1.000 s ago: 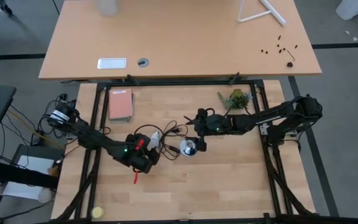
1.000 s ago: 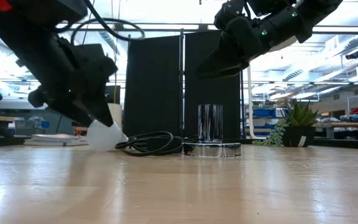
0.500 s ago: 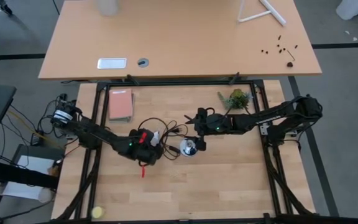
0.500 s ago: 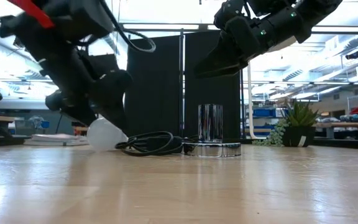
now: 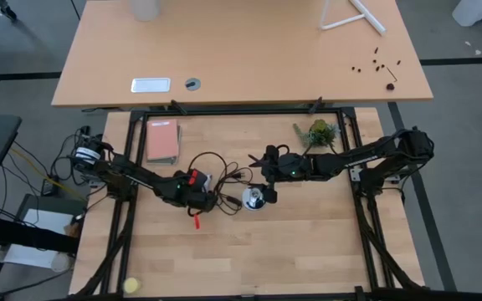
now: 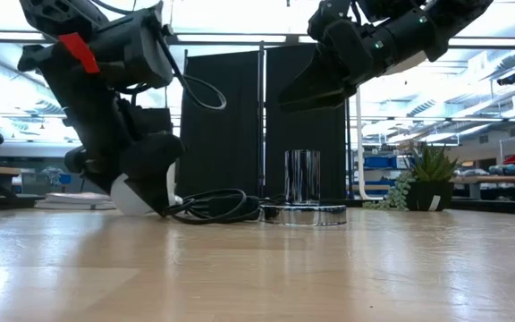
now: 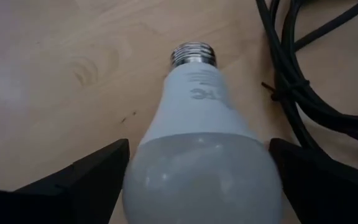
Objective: Screw lightbulb
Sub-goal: Insert the lightbulb into the lamp
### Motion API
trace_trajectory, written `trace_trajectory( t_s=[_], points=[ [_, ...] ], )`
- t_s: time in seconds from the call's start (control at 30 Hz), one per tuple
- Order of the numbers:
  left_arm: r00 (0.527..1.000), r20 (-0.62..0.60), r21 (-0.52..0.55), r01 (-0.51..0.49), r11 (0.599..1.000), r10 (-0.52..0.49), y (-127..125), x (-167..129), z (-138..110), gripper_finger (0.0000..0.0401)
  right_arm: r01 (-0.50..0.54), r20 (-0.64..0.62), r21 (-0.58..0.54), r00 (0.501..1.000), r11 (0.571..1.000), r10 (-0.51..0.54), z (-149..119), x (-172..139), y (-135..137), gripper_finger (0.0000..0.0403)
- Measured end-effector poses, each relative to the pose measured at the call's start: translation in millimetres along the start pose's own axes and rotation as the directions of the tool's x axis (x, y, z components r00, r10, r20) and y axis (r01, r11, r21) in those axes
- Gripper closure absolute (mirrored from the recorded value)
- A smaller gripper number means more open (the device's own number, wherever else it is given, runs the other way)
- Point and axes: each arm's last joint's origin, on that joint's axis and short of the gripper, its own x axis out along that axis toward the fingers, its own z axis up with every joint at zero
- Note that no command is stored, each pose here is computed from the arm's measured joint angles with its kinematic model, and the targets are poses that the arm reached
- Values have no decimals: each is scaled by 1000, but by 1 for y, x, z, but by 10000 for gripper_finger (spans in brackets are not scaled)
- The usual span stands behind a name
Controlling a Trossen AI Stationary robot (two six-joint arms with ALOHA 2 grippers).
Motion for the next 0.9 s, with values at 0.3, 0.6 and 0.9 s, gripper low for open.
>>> trace_trajectory(
  t_s=[0.3, 0.6, 0.9],
  points=[
    [1000, 7, 32, -8, 999, 8, 0, 0, 0, 92, 0, 6, 7, 1000, 1000, 0, 1, 0, 0, 83],
    [1000, 9, 58, 4, 998, -4, -2, -2, -3, 142, 0, 1, -8, 1000, 1000, 0, 0, 0, 0, 83],
    [998, -33, 211, 51, 976, -45, -26, -28, 19, 122, -83, -25, -149, 996, 985, 80, 3, -1, 9, 83]
  ],
)
